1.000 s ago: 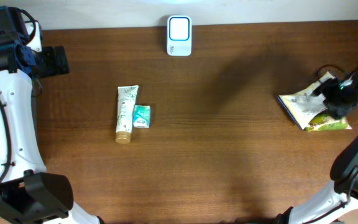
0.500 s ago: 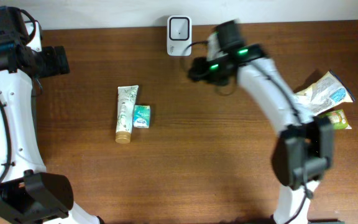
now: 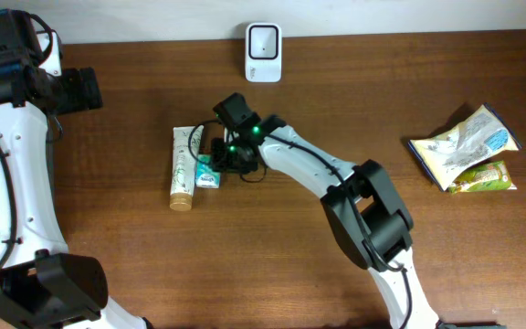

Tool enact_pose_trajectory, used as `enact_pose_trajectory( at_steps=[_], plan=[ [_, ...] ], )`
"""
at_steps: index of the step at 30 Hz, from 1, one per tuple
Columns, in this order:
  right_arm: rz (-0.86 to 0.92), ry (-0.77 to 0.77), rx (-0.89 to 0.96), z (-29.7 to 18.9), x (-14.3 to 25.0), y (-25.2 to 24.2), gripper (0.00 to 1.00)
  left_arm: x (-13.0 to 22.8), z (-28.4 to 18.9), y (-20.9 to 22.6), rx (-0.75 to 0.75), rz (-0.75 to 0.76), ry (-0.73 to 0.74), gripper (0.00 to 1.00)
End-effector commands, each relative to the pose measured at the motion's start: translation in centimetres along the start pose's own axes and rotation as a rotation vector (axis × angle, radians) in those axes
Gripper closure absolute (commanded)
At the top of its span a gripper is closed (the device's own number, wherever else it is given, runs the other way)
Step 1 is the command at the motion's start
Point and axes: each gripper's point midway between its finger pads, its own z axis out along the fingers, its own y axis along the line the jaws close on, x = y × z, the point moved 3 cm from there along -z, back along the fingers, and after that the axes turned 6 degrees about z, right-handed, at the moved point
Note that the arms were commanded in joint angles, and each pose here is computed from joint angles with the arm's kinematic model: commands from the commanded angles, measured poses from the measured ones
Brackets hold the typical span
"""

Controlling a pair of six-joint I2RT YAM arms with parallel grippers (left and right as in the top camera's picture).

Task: Scan the item barcode
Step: 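Reach the right gripper to the small green box and grasp it, then lift the green box and present it to the scanner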

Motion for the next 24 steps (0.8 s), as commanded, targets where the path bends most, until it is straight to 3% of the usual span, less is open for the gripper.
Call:
enact_pose_trajectory(
  at_steps=[1, 2, 7, 9, 15, 22, 24],
  plan=[
    [0.034, 0.055, 0.032, 2.6, 1.6, -1.0, 0.64, 0.1, 0.2, 0.1, 0.001, 0.012, 0.004, 0.01],
    [0.037, 0.066, 0.027, 2.7, 1.8, -1.0, 0.65, 0.1, 0.2, 0.1, 0.001, 0.012, 0.004, 0.01],
    [0.044, 0.119, 0.01, 2.1, 1.9, -1.7, 0.96, 0.1, 0.2, 0.1, 0.001, 0.012, 0.004, 0.01],
    [0.01, 0.161, -0.077, 0.2, 1.0, -1.8, 0.96, 0.1, 0.2, 0.1, 0.001, 0.011, 0.003, 0.01],
    [-0.301, 0.283, -0.648, -10.7, -0.1, -1.4, 0.96, 0.1, 0.2, 0.1, 0.001, 0.012, 0.004, 0.01],
    [-0.269, 0.243, -0.896, -15.7, -1.5, -3.7, 0.96, 0.1, 0.2, 0.1, 0.001, 0.012, 0.004, 0.01],
    [-0.246, 0.206, -1.047, -18.0, -2.4, -3.6, 0.96, 0.0, 0.2, 0.1, 0.001, 0.012, 0.003, 0.01]
  ],
)
